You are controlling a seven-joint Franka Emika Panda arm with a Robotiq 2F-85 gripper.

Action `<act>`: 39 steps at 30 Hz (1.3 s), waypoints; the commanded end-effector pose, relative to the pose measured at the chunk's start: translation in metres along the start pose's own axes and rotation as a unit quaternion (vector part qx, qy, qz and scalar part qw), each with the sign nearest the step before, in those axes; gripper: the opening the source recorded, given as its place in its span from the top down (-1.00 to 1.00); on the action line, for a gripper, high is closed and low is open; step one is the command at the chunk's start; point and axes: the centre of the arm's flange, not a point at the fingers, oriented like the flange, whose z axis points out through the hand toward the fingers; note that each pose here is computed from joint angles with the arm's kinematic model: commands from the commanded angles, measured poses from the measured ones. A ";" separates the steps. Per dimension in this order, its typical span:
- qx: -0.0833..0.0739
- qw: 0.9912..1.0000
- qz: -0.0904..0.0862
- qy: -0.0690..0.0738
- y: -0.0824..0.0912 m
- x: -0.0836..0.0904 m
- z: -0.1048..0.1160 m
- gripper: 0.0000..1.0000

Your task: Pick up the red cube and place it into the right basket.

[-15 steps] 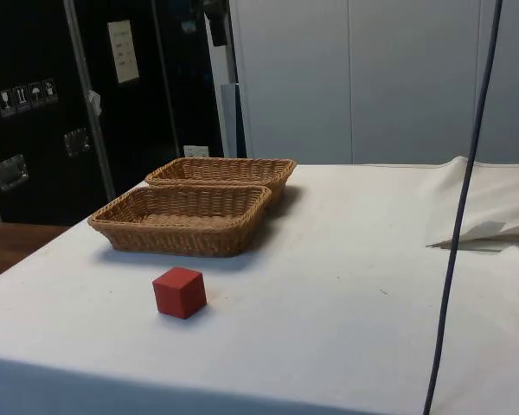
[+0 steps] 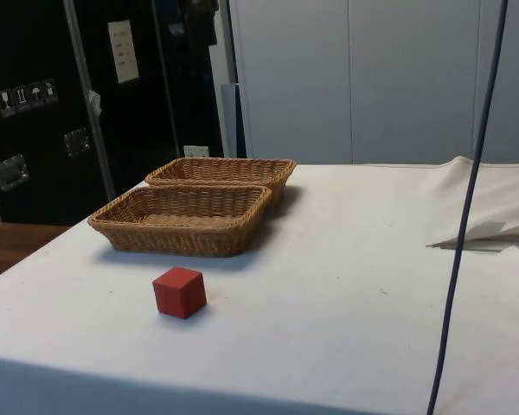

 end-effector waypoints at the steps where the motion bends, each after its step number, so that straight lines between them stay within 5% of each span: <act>1: -0.007 1.000 0.001 0.006 -0.006 0.002 0.000 -1.00; 17: -0.021 1.000 -0.002 0.016 -0.049 0.008 0.000 -1.00; 39: -0.009 1.000 -0.007 0.029 -0.103 0.022 0.003 -1.00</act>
